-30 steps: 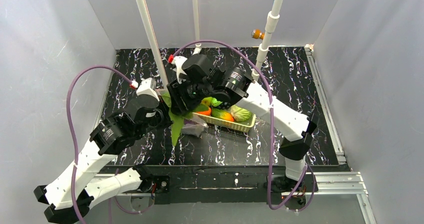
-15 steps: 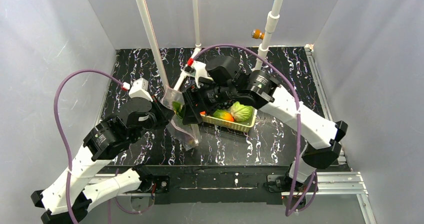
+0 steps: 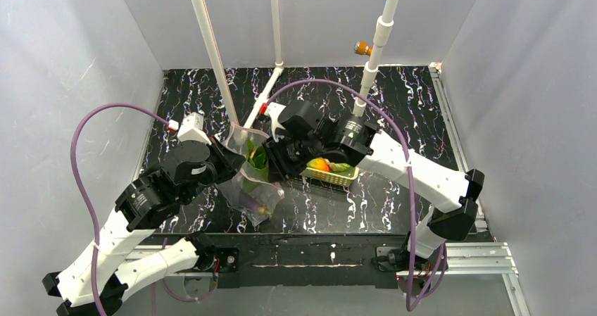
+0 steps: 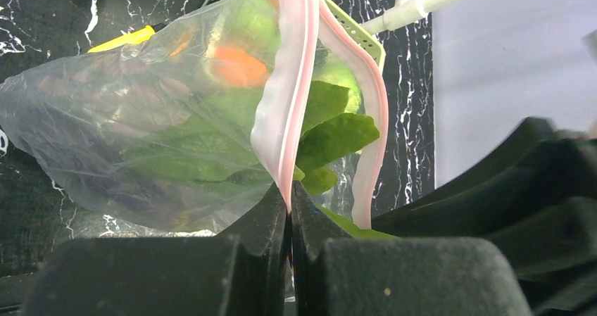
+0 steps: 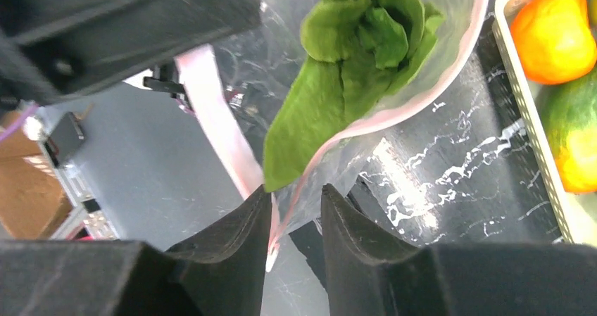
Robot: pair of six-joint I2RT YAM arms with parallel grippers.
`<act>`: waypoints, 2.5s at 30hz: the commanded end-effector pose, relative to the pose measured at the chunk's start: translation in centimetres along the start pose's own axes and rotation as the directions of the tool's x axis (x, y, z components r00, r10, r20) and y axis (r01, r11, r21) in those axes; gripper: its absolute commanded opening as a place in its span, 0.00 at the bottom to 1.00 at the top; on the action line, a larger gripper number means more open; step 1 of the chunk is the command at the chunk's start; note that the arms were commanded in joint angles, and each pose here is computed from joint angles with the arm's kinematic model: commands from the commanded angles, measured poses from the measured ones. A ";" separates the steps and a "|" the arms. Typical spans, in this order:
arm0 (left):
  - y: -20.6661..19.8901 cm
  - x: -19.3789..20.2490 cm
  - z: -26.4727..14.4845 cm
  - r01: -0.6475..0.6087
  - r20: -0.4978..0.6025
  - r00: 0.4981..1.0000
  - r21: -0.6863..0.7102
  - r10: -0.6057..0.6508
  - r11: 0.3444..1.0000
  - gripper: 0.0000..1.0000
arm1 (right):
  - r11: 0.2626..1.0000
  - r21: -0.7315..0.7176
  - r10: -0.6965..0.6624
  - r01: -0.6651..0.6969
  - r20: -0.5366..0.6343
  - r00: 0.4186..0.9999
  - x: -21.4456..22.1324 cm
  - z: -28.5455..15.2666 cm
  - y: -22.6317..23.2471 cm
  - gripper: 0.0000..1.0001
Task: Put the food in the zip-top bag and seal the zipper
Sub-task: Adjust the zipper food storage bag at the center of the board.
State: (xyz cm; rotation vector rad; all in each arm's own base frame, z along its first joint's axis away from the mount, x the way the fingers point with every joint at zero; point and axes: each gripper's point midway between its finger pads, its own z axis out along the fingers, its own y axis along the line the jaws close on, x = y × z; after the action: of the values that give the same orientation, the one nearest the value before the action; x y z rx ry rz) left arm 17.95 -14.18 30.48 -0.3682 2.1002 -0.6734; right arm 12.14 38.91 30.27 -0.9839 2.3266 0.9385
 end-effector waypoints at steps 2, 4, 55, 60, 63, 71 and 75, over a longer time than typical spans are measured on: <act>-0.9 -1.0 -0.5 0.041 0.040 0.998 0.046 -0.043 0.998 0.00 | 0.997 0.069 -0.035 0.027 0.120 0.992 -0.8 -0.8 -0.7 0.37; -1.0 -0.9 -0.6 0.047 0.037 0.998 0.056 -0.049 0.997 0.00 | 0.995 0.095 -0.052 0.037 0.159 0.986 -1.4 -0.5 -1.2 0.29; -0.9 0.4 -1.2 -0.093 -0.056 0.994 0.064 0.097 0.994 0.00 | 0.975 0.078 -0.219 0.206 0.250 0.943 -4.3 -0.6 1.0 0.14; -2.3 -0.2 -0.5 -0.110 -0.045 0.992 0.083 0.114 0.990 0.00 | 0.965 0.101 -0.262 0.242 0.305 0.916 -7.2 -3.5 2.2 0.33; -2.9 -0.7 -0.3 -0.134 -0.039 0.990 0.083 0.138 0.987 0.00 | 0.962 0.129 -0.272 0.242 0.351 0.896 -9.0 -4.7 2.4 0.43; -1.6 0.6 0.5 -0.130 -0.060 0.989 0.054 0.133 0.990 0.00 | 0.977 0.065 -0.210 0.201 0.376 0.903 -9.2 -2.2 2.4 0.33; -0.9 1.0 0.6 -0.122 -0.060 0.990 0.047 0.125 0.991 0.00 | 0.980 0.059 -0.198 0.190 0.377 0.905 -8.9 -0.7 2.0 0.26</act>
State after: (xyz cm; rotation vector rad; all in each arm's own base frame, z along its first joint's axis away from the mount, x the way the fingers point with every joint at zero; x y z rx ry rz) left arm 17.92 -16.12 30.28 -0.1785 2.1628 -0.6680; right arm 15.69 42.16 36.74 -0.9563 1.9143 0.8858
